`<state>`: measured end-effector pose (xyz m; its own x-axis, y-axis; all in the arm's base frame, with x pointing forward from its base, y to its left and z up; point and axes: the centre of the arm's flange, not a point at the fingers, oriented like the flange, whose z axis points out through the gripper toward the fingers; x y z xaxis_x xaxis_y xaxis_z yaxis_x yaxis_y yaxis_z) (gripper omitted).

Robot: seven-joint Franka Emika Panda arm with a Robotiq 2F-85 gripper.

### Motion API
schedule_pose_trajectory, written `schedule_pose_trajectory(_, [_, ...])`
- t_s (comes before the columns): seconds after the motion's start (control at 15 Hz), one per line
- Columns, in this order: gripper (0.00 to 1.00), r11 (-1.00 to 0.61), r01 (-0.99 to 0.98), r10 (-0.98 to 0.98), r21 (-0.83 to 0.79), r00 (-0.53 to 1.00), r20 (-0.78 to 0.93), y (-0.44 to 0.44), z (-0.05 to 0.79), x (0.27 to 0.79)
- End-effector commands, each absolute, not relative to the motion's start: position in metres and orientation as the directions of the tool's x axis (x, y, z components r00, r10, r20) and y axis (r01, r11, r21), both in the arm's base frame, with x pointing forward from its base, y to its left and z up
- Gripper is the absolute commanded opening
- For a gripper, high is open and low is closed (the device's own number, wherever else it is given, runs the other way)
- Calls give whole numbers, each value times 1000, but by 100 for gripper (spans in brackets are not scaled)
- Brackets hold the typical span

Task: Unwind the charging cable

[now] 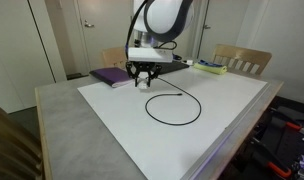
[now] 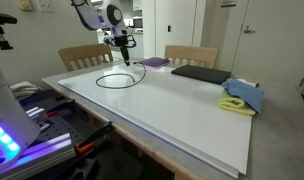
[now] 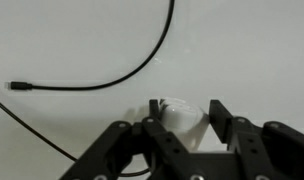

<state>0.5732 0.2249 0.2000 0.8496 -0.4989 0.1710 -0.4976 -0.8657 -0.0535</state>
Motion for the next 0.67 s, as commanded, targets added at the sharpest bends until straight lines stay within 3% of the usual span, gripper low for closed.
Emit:
schedule_pose_trajectory(0.0, [28, -839, -543, -538, -19, 825, 176, 220, 196, 576])
schedule_pose_trajectory(0.4, [28, -574, -819, -799, 27, 566, 204, 151, 189, 578])
schedule_pose_trajectory(0.47, [28, -644, -765, -746, 13, 631, 211, 169, 188, 582])
schedule_pose_trajectory(0.53, [53, -633, -774, -754, 16, 621, 213, 162, 187, 583])
schedule_pose_trajectory(0.6, [53, -634, -773, -754, 16, 622, 213, 161, 187, 583])
